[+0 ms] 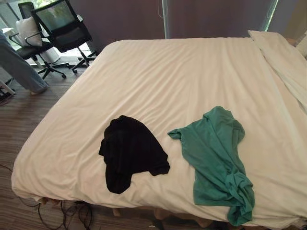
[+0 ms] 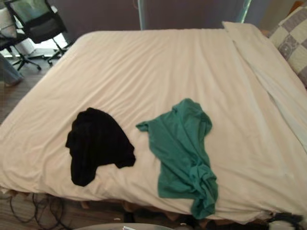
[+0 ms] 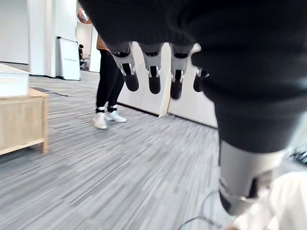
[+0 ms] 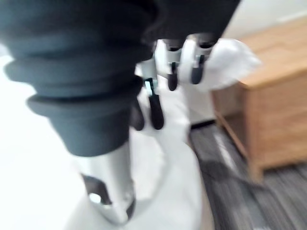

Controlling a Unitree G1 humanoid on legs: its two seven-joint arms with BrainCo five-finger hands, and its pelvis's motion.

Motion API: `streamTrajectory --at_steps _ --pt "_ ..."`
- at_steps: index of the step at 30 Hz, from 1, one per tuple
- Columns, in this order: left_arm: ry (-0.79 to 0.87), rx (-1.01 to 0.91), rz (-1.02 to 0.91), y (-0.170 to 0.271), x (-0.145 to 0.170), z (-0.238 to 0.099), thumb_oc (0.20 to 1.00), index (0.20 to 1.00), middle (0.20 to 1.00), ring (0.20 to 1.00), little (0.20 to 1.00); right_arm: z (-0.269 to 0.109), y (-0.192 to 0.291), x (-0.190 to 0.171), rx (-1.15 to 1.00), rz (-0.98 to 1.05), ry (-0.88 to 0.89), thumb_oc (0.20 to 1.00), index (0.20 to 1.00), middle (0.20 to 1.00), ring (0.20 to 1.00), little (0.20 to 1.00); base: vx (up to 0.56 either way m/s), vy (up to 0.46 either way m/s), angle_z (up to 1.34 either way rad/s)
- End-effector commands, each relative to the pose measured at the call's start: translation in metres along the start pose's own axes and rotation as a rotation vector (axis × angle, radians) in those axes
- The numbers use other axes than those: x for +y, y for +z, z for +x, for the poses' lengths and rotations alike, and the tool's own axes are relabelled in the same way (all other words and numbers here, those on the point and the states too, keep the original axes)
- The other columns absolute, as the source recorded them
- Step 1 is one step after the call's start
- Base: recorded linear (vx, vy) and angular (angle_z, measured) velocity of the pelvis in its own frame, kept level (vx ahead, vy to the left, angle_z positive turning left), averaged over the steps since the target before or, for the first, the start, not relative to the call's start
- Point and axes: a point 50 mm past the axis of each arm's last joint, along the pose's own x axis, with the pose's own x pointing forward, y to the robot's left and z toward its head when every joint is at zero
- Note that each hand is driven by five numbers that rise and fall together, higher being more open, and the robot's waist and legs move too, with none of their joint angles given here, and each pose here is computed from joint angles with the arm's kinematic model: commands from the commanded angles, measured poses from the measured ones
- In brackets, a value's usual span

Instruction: Tidy up the quilt and then pick up the clothes from the bed and put them into the laundry hamper.

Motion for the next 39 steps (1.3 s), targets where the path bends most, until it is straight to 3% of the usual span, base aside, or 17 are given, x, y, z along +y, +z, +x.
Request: streamTrajectory --at_steps 1,7,8,9,15,25,29,32,33,34,39 --pt "0.171 -0.317 -0.129 0.071 0.036 0.004 1.0 1.0 1.0 1.0 1.0 -0.004 0.078 -0.022 -0.324 0.104 -0.148 1.0 1.0 1.0 1.0 1.0 -0.02 0.024 0.04" --pt "0.144 -0.84 -0.089 0.165 0.044 -0.042 1.0 1.0 1.0 1.0 1.0 -0.06 0.173 -0.032 -0.924 -0.021 -0.12 1.0 1.0 1.0 1.0 1.0 -0.01 0.016 0.09" --pt "0.144 -0.84 -0.088 0.165 0.044 -0.042 1.0 1.0 1.0 1.0 1.0 -0.06 0.173 -0.032 -0.924 -0.022 -0.12 1.0 1.0 1.0 1.0 1.0 -0.01 0.015 0.07" --pt "0.098 -0.97 -0.055 0.19 0.036 -0.059 1.0 1.0 1.0 1.0 1.0 -0.087 0.196 -0.024 -1.095 -0.053 -0.059 1.0 1.0 1.0 1.0 1.0 0.0 0.012 0.07" --pt "0.004 -1.185 0.108 0.242 -0.005 -0.099 1.0 1.0 1.0 1.0 1.0 -0.152 0.243 0.005 -1.425 -0.187 0.037 1.0 1.0 1.0 1.0 1.0 -0.01 0.021 0.02" --pt "-0.022 -1.293 0.143 0.289 -0.039 -0.139 1.0 1.0 1.0 1.0 1.0 -0.219 0.263 0.037 -1.6 -0.043 0.224 1.0 1.0 1.0 1.0 1.0 -0.1 0.04 -0.25" --pt "0.007 -1.288 0.275 0.307 -0.058 -0.146 1.0 1.0 1.0 1.0 1.0 -0.239 0.269 0.032 -1.679 0.023 0.241 1.0 1.0 1.0 1.0 1.0 -0.13 0.046 -0.19" --pt "-0.086 -1.18 0.554 0.284 -0.102 -0.134 1.0 1.0 1.0 1.0 1.0 -0.252 0.269 0.033 -1.731 0.057 0.283 1.0 1.0 1.0 1.0 1.0 -0.08 0.041 -0.17" --pt "-0.087 -1.183 0.554 0.285 -0.103 -0.135 1.0 1.0 1.0 1.0 1.0 -0.252 0.27 0.033 -1.73 0.057 0.28 1.0 1.0 1.0 1.0 1.0 -0.1 0.051 -0.19" --pt "-0.177 -1.18 0.68 0.26 -0.133 -0.141 0.2 0.2 0.2 0.2 0.2 -0.26 0.273 0.029 -1.775 0.076 0.271 1.0 1.0 1.0 1.0 1.0 -0.05 0.027 -0.06" --pt "-0.384 -1.205 0.646 0.212 -0.171 -0.166 0.2 0.2 0.2 0.2 0.2 -0.281 0.28 0.023 -1.882 0.111 0.263 1.0 1.0 1.0 1.0 1.0 -0.02 0.006 0.02"
